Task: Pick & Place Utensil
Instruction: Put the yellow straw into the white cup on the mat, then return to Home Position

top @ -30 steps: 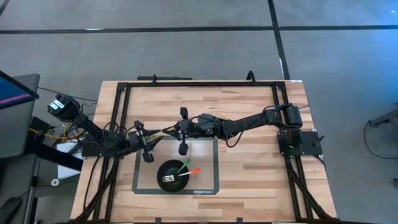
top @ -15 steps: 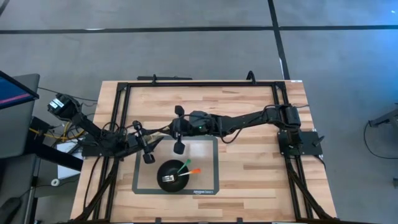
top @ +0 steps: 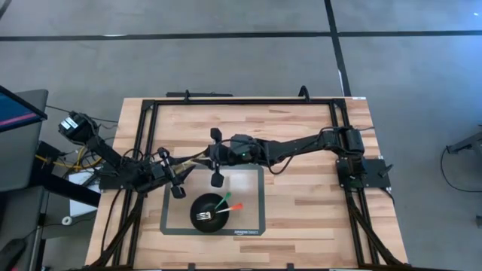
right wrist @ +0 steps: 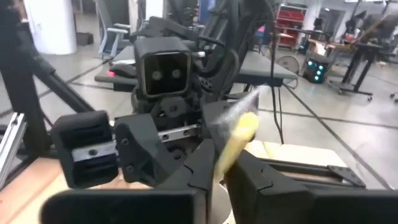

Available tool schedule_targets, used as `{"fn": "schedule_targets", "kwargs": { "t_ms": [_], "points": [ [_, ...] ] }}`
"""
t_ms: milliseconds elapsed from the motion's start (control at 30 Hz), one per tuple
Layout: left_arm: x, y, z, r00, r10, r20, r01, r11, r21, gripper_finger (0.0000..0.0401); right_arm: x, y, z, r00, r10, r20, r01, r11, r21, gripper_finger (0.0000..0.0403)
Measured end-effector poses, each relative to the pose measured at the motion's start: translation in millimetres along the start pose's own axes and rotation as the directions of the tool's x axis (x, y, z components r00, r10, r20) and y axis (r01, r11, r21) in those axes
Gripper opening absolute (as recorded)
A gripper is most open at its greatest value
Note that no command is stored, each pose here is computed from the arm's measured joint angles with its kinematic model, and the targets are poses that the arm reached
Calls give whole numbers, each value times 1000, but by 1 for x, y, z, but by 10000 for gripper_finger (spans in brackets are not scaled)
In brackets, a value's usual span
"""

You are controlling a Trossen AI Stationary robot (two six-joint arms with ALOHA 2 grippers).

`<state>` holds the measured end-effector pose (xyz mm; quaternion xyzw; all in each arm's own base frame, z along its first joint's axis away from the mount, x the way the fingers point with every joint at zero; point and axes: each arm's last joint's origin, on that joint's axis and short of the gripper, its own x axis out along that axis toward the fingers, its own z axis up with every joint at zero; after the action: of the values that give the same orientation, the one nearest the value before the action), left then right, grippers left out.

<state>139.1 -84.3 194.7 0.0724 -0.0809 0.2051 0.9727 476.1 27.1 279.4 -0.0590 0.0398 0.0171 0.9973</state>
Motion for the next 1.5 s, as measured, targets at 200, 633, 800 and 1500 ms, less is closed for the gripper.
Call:
{"fn": "schedule_targets", "kwargs": {
  "t_ms": [200,633,800,1500],
  "points": [
    [0,0,0,1000,0,0,0,1000,0,150,0,-3,0,1000,-2,8,2,1000,-15,79],
    [0,1,0,1000,19,-9,-19,1000,1,147,-1,-1,4,1000,-2,30,3,1000,-16,160],
    [-5,-1,4,1000,-11,4,11,1000,-25,145,-22,4,36,999,12,42,-11,1000,-19,162],
    [-24,40,121,992,95,-80,-104,988,-118,6,-233,24,140,946,-96,-308,109,994,25,63]
  ]
}}
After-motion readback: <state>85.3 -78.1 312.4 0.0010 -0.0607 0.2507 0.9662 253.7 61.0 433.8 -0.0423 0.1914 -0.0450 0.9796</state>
